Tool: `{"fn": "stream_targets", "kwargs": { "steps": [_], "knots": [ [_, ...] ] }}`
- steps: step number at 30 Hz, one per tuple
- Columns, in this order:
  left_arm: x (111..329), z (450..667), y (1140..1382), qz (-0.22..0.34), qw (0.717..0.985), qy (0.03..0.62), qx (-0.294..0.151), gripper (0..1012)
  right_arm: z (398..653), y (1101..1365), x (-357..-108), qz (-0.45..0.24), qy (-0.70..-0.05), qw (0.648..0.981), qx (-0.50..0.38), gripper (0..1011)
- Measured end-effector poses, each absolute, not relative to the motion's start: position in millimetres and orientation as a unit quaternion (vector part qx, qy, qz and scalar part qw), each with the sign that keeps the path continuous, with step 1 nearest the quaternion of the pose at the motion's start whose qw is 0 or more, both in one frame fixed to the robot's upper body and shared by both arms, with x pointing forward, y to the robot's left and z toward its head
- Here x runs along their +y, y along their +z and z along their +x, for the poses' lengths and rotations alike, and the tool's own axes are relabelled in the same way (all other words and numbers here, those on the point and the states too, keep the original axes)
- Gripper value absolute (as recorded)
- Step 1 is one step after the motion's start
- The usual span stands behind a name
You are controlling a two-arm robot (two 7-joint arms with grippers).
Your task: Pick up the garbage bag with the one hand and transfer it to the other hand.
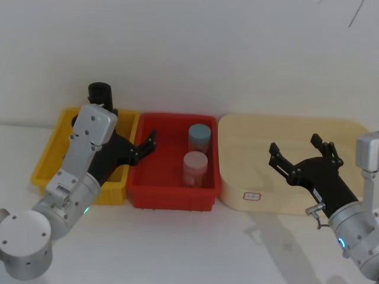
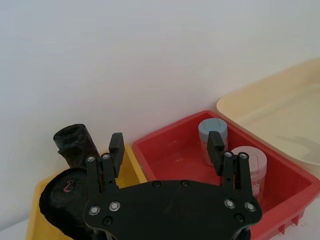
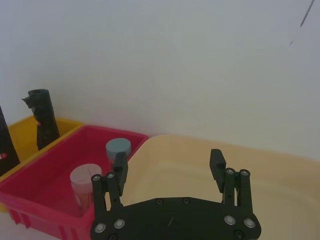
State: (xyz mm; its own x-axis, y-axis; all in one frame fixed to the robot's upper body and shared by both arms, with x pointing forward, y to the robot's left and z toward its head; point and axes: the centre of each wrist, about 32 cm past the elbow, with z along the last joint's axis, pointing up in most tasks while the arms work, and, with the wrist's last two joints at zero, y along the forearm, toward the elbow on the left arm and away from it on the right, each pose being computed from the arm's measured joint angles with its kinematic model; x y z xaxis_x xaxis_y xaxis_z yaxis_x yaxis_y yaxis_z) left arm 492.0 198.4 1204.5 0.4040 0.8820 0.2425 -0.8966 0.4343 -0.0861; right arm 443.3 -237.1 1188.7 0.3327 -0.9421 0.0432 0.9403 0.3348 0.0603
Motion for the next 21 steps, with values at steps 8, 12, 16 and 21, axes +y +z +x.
{"fn": "stream_targets", "kwargs": {
  "steps": [8, 12, 16, 21],
  "knots": [
    [198.4, 492.0, 1204.5, 0.029, 0.837, 0.531, -0.126, 1000, 443.3, 1188.7, -237.1, 0.012, -0.577, 0.816, -0.035, 1000],
    [198.4, 492.0, 1204.5, 0.029, 0.837, 0.531, -0.126, 1000, 443.3, 1188.7, -237.1, 0.012, -0.577, 0.816, -0.035, 1000],
    [198.4, 492.0, 1204.5, 0.029, 0.837, 0.531, -0.126, 1000, 443.3, 1188.7, -237.1, 0.012, -0.577, 0.816, -0.035, 999],
    [198.4, 492.0, 1204.4, 0.029, 0.837, 0.531, -0.126, 1000, 443.3, 1188.7, -237.1, 0.012, -0.577, 0.816, -0.035, 1000]
  ]
}}
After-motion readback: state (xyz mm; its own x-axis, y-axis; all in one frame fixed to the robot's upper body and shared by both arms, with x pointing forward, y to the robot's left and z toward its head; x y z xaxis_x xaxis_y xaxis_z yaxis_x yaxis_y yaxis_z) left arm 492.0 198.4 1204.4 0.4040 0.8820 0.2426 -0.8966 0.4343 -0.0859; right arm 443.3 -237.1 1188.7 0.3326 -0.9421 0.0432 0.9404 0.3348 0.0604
